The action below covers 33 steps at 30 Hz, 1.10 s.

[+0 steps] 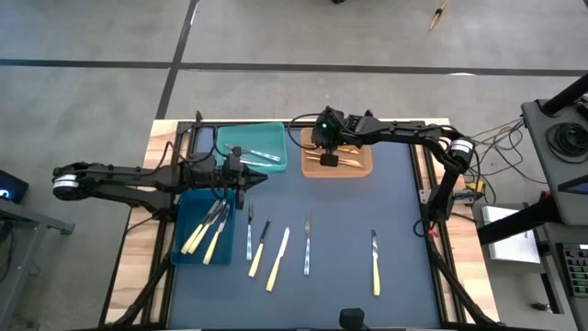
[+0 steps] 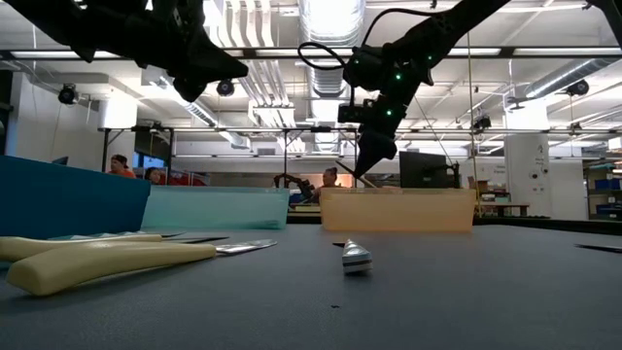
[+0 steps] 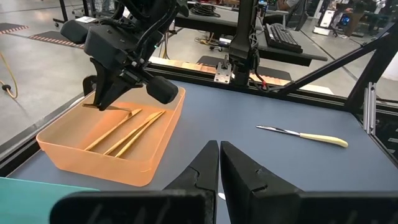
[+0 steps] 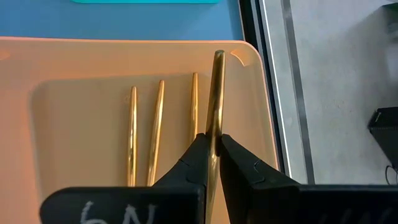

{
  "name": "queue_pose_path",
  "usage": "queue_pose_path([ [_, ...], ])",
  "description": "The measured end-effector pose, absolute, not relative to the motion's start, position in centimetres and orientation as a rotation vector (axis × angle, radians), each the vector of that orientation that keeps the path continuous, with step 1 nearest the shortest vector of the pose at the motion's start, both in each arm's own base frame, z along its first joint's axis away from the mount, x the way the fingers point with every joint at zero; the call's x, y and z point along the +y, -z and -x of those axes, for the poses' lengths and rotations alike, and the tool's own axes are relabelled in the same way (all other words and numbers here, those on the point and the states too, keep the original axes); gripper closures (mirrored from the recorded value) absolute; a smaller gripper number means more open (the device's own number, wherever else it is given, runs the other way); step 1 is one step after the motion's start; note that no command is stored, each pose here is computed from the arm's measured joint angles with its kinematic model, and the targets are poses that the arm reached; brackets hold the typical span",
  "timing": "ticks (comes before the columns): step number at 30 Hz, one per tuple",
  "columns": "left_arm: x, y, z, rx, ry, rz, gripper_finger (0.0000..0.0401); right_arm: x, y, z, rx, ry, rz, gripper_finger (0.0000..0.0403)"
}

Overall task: Sort silverware by color (type)
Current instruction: Put the golden knife into the orange bin

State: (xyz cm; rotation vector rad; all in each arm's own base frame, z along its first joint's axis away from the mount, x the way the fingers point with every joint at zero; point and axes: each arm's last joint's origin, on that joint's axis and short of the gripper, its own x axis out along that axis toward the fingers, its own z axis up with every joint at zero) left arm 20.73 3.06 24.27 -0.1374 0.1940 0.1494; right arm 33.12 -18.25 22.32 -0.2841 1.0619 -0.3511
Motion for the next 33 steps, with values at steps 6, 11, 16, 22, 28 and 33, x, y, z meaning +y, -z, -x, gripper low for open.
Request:
queue_pose_path([
  [6,3.05,-23.94,-20.66,0.204,-0.15,0.138,0.0401,-18.24,-22.29,-33.11,1.062,0.351,0.284,0.039],
  [11,3.04,-23.93,-20.65,0.204,-0.15,0.141,0.0401,-18.24,-22.28,-33.11,1.058,0.363,0.263,0.039],
  [16,3.04,-23.94,-20.65,0.203,-0.15,0.148,0.0401,-18.24,-22.28,-33.11,1.055,0.369,0.251,0.039],
  [22,3.04,-23.93,-20.66,0.204,-0.15,0.149,0.0401,-18.23,-22.27,-33.1,1.051,0.38,0.232,0.039],
  [28,3.04,-23.93,-20.66,0.204,-0.15,0.149,0.0401,-18.19,-22.09,-33.02,1.058,0.378,0.229,0.039],
  [33,3.04,-23.9,-20.64,0.204,-0.15,0.149,0.0401,-18.15,-21.93,-32.96,1.06,0.384,0.215,0.039],
])
